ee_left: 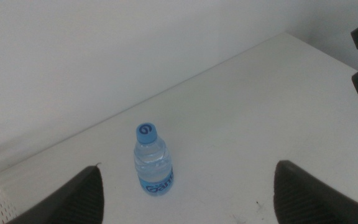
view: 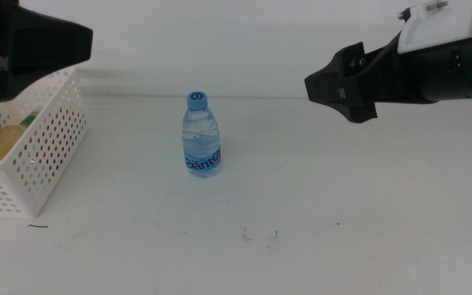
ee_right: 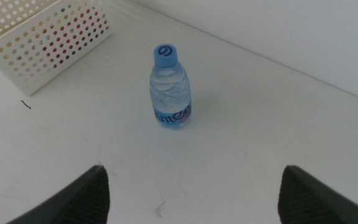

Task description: Use arms to grab the bottles and put them into the dustbin to the left of the table.

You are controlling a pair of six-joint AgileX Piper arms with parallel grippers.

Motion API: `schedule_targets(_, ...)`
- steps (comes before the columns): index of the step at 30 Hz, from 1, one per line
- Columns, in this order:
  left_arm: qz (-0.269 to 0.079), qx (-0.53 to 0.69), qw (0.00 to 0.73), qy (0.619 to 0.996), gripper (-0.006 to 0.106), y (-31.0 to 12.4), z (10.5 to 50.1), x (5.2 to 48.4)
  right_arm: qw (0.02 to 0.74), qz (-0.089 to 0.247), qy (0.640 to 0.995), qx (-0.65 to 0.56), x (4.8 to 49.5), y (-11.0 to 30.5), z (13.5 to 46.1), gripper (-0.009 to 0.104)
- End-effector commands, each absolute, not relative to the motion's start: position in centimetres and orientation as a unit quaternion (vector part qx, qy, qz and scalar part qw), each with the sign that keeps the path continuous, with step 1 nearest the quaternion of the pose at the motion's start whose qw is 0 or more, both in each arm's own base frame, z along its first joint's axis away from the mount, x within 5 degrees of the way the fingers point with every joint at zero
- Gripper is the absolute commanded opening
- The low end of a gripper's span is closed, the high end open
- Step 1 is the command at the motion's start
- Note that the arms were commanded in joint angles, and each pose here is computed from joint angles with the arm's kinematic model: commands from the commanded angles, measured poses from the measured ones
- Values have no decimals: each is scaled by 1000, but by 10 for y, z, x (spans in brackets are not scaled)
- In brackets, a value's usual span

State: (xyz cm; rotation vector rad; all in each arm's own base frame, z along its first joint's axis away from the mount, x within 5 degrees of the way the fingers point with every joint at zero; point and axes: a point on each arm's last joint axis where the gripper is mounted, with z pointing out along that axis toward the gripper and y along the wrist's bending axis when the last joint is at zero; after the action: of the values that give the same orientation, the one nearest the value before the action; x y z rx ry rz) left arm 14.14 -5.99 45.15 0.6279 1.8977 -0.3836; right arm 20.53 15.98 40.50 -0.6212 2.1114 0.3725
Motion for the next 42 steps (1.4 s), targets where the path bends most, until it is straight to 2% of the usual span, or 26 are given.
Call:
schedule_targets(1,-160,258,535,789,94,-60,453,142,447,149,846,-250,206,159,409,87)
schedule_targets(6,-158,260,544,782,94,-61,456,142,447,151,846,-250,206,159,409,87)
schedule_targets(9,-126,283,565,765,94,-70,457,144,447,151,846,-250,206,159,409,87)
schedule_targets(10,-116,277,569,766,94,-73,457,146,447,151,846,-250,206,159,409,87)
schedule_targets(15,-122,245,554,787,94,-89,444,148,445,155,846,-248,206,160,409,87)
schedule_targets(17,-134,243,549,788,94,-92,430,149,444,157,847,-248,205,160,409,87)
schedule_targets(19,-162,231,557,781,94,-97,412,154,444,157,847,-248,205,160,409,87)
schedule_targets(23,-201,178,558,785,94,-100,358,165,444,158,847,-247,205,160,409,87)
schedule_targets(27,-203,147,549,798,94,-96,300,164,444,158,847,-247,205,160,409,87)
schedule_targets(32,-195,119,573,787,94,-85,254,156,444,158,847,-247,205,160,409,87)
schedule_targets(36,-190,118,561,797,94,-82,239,151,443,159,847,-247,205,160,409,87)
schedule_targets(42,-186,126,556,800,94,-82,236,150,443,159,847,-247,205,160,409,87)
